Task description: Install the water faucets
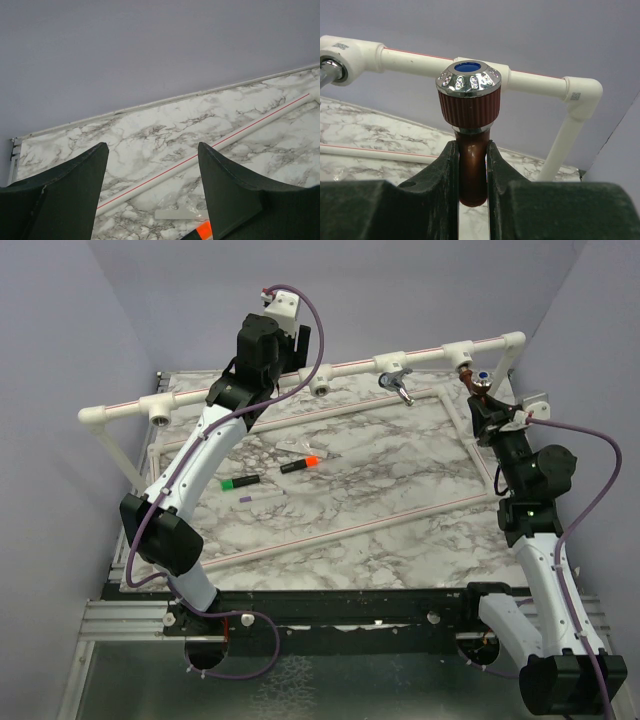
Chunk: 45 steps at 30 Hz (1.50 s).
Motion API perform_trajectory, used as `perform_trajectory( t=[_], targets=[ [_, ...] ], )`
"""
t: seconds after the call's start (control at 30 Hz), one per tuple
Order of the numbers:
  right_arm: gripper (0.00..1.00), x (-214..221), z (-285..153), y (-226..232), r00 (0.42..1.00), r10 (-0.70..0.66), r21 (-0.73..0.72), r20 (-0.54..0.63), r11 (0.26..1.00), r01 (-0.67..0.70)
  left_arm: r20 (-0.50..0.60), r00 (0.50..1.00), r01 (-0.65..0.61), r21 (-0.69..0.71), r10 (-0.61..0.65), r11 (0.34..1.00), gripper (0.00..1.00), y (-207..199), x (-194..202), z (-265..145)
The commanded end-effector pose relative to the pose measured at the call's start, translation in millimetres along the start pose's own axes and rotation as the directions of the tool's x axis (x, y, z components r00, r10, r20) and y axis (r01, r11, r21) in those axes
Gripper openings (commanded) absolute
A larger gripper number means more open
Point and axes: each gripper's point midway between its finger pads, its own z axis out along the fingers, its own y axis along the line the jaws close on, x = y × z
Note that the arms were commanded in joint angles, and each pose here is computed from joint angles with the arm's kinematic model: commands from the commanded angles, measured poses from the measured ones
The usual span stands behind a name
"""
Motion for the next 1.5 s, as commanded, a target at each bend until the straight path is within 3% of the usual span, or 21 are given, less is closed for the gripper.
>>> perform_trajectory(
  t=[0.0,0.97,1.47],
  targets=[
    [0.01,-18.3,3.9,-12.3,0.998,-0.043,0.046,0.053,0.998,0.040,-0.069,0.997,-0.029,-0.002,0.029,1.000,0.74,-3.6,21.9,2.5],
    [0.00,-22.0,7.1,-2.1,0.995,-0.050,-0.031,0.090,0.998,0.053,-0.077,0.996,-0.035,-0.002,0.035,0.999,0.74,-4.4,27.7,5.9],
    [0.01,2.9,9.3,-4.7,0.997,-0.018,-0.005,0.069,1.000,0.018,-0.074,0.997,-0.029,0.006,0.029,1.000,0.75,-5.9,26.2,5.8]
  ],
)
